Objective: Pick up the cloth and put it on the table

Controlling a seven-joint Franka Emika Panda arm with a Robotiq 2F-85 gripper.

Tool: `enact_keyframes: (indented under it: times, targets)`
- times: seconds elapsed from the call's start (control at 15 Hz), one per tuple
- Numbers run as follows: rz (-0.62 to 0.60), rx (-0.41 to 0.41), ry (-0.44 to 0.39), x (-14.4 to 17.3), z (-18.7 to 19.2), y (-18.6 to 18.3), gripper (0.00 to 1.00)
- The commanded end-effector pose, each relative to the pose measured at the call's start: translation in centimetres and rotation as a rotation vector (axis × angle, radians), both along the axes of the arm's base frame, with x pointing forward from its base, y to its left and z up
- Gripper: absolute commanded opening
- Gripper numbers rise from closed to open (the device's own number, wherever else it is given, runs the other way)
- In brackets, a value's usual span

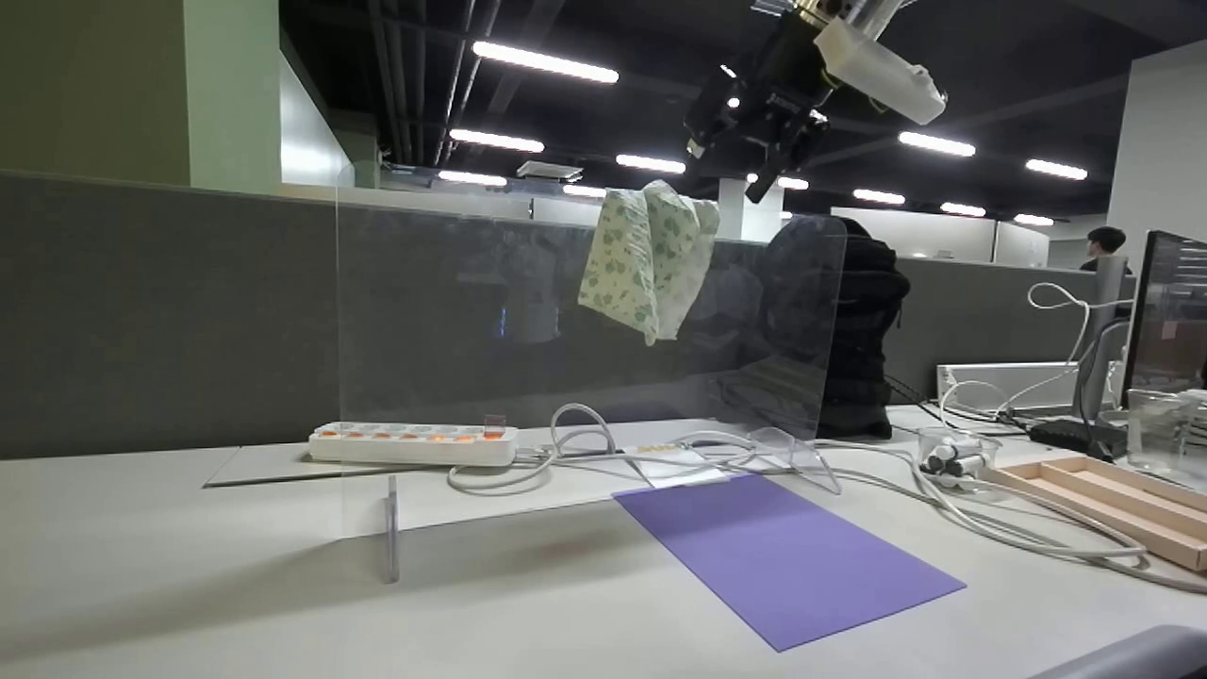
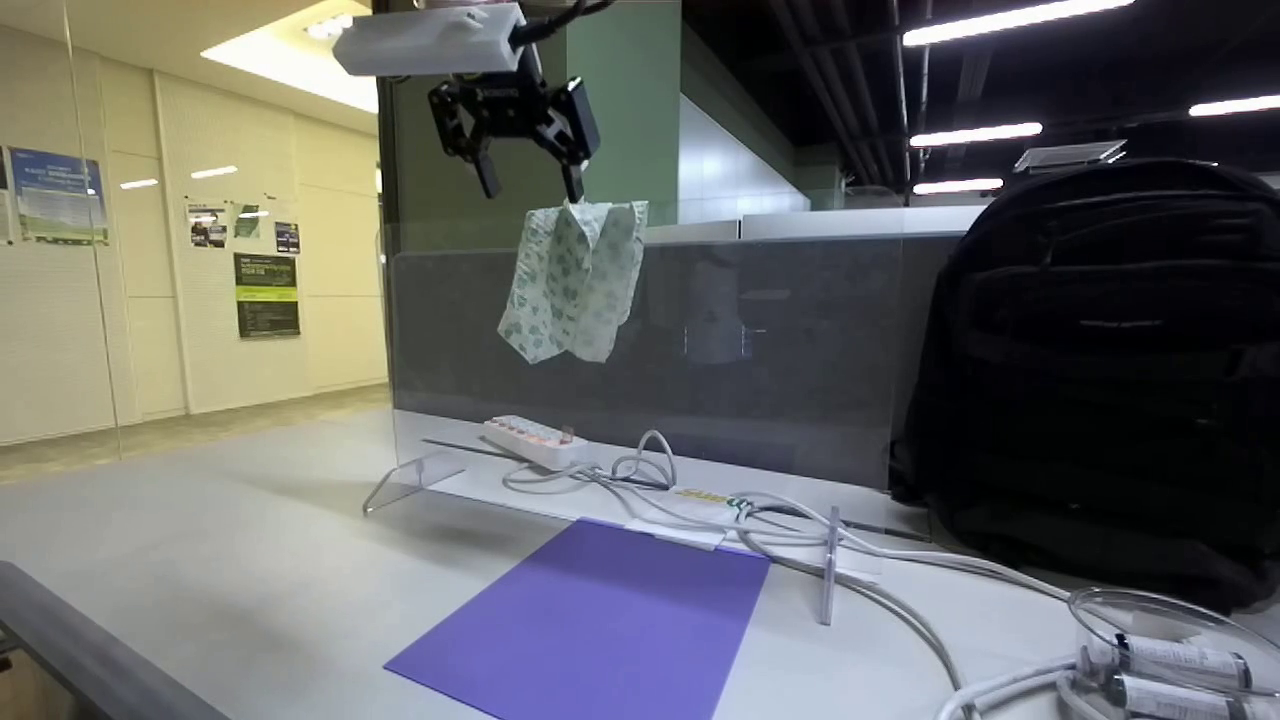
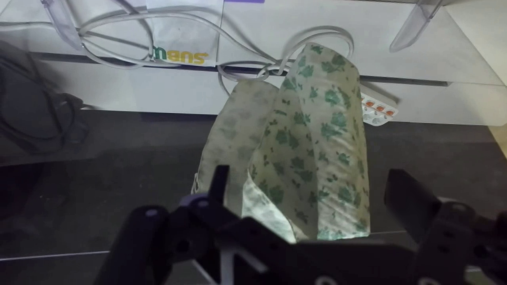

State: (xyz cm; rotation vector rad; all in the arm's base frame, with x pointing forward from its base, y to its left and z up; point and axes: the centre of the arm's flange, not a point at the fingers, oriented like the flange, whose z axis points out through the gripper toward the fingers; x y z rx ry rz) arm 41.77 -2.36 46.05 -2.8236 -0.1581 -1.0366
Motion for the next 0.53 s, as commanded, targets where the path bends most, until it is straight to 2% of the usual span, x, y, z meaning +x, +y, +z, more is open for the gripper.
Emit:
enact_keyframes:
  times: [0.0,0.13,0.47]
  targets:
    - [-0.003,-0.019,-0.03,0.3,0.0,0.0,1.0]
    - [-0.004,-0.03,-0.07,1.3,0.1,-0.4,1.0]
    - [0.066,-0.145,-0.194,3.1,-0.1,-0.5,1.0]
